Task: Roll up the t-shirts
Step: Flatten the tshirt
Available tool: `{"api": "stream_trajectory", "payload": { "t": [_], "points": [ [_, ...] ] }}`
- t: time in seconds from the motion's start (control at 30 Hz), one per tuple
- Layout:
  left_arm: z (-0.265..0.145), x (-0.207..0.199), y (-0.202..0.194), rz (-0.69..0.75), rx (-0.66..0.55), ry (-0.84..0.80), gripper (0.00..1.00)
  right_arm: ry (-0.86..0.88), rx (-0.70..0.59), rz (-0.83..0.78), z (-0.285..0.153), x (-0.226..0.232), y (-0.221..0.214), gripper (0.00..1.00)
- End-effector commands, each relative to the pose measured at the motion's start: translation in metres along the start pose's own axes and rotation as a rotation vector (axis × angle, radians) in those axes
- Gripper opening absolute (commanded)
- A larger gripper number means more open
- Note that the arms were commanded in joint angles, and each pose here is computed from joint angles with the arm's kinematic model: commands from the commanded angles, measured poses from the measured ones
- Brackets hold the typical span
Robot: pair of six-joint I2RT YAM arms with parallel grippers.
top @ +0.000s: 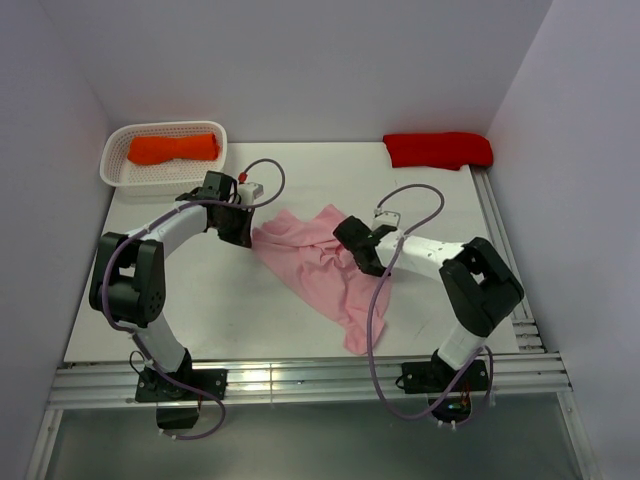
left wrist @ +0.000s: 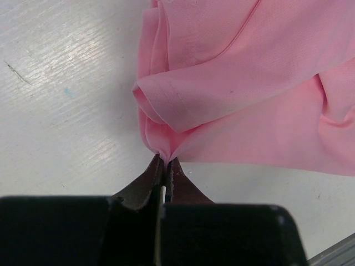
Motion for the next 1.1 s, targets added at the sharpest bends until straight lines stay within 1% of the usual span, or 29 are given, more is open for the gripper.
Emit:
{"api": "stream_trajectory", "payload": {
  "t": [0.0,0.07,0.1,0.17,0.27,0.3,0.37,0.4,0.47,0.5,0.6,0.77,0.9,1.07],
  "points": [
    [-0.020,-0.004,0.016,0.036,-0.062,0.024,0.00,-0.016,-0.051,0.032,-0.008,-0.013,0.009,0.18],
    [-0.024,-0.003,0.016,0.038,-0.067,0.038,0.00,-0.022,-0.060,0.039,-0.010,-0.018,0.010,0.08],
    [-0.030,-0.004,0.018,0.042,-0.077,0.040,0.00,-0.015,-0.069,0.052,-0.015,-0.022,0.013,0.00],
    [-0.039,-0.004,0.022,0.049,-0.096,0.057,0.00,-0.003,-0.085,0.072,-0.022,-0.027,0.017,0.00],
    [-0.059,-0.008,0.027,0.057,-0.124,0.075,0.00,0.038,-0.131,0.112,-0.043,-0.035,0.031,0.00],
    [-0.073,-0.010,0.035,0.066,-0.160,0.095,0.00,0.064,-0.159,0.141,-0.056,-0.041,0.040,0.00],
    [-0.087,-0.011,0.038,0.075,-0.179,0.119,0.00,0.091,-0.190,0.172,-0.070,-0.049,0.050,0.00],
    [-0.103,-0.012,0.044,0.086,-0.222,0.144,0.00,0.132,-0.230,0.214,-0.087,-0.056,0.060,0.00],
    [-0.121,-0.012,0.050,0.093,-0.259,0.176,0.00,0.180,-0.271,0.259,-0.104,-0.067,0.073,0.00],
    [-0.133,-0.012,0.053,0.096,-0.291,0.203,0.00,0.222,-0.315,0.300,-0.120,-0.077,0.081,0.00],
    [-0.163,-0.011,0.060,0.088,-0.356,0.251,0.00,0.276,-0.400,0.389,-0.151,-0.102,0.099,0.00],
    [-0.206,-0.017,0.064,0.087,-0.449,0.290,0.00,0.285,-0.494,0.474,-0.187,-0.139,0.115,0.00],
    [-0.232,-0.020,0.063,0.090,-0.511,0.320,0.00,0.289,-0.529,0.501,-0.206,-0.154,0.121,0.00],
    [-0.264,-0.036,0.064,0.098,-0.575,0.285,0.00,0.307,-0.585,0.544,-0.228,-0.170,0.130,0.00]
  ]
}}
Point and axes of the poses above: each gripper's point midway between its finger pads, its own z axis out along the fingers, its own x axis along the line the jaws close on, y = z × x, the point moved 3 cm from there along -z, back along the fingers, and after that the axes turned 5 degrees about -z, right-handed, at the moved point
